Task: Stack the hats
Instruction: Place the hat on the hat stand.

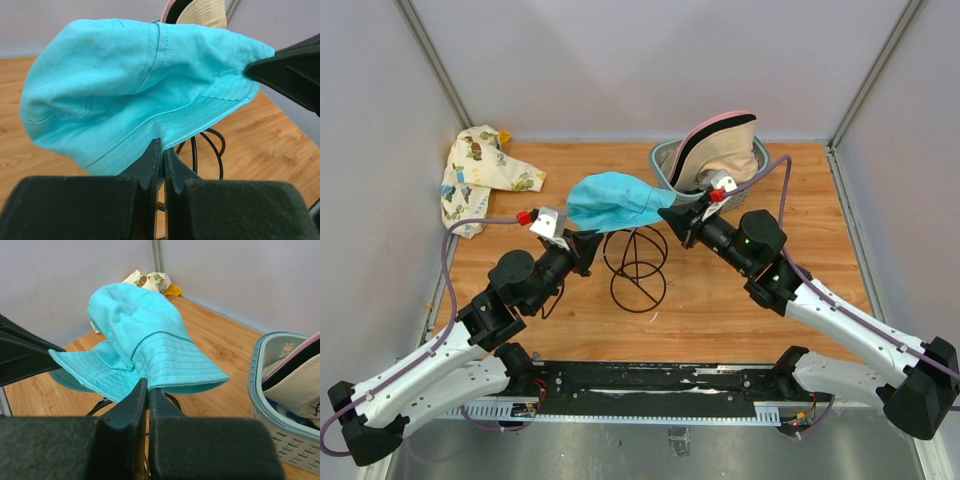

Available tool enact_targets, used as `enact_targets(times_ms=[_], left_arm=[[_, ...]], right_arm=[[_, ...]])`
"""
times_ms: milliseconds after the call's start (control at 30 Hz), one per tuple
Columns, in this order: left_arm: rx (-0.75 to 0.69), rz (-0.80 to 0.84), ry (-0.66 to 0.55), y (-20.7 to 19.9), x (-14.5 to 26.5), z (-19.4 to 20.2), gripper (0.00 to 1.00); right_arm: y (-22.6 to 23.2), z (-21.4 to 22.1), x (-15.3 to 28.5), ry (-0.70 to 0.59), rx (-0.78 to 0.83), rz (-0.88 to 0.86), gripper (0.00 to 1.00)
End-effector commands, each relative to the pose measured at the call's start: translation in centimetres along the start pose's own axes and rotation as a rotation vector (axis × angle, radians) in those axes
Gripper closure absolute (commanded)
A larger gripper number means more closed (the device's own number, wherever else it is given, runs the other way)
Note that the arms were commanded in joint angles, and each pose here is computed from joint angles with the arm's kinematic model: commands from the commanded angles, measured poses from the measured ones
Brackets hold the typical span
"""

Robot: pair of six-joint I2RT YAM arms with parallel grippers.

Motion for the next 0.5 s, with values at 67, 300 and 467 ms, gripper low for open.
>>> enact_targets(times_ms=[67,300,467], left_arm=[[-0.028,-0.132,-0.059,1.5,0.7,-1.5,0.99],[-0.067,-0.121,-0.067,1.2,-0.1,-2.2,0.99],[-0.068,-0.093,-0.072,1.0,0.2,-2.6,0.99]], right_arm=[[-5.1,-2.4,-1.1,-0.13,0.037,0.251,1.0],[-6.0,-2.2,-3.4,-0.115,0.02,0.24,1.0],[-5.8,-1.9,-1.8,-0.122,0.013,0.243,1.0]])
Point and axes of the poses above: each gripper's point midway between its finger pads, its own x axis back along the fingers, its own y axis along the line the jaws close on, z = x × y, the point moved 10 cm from there along x, back along the fingers, and after that the axes turned 2 degrees about -x, right-handed, at the moved point
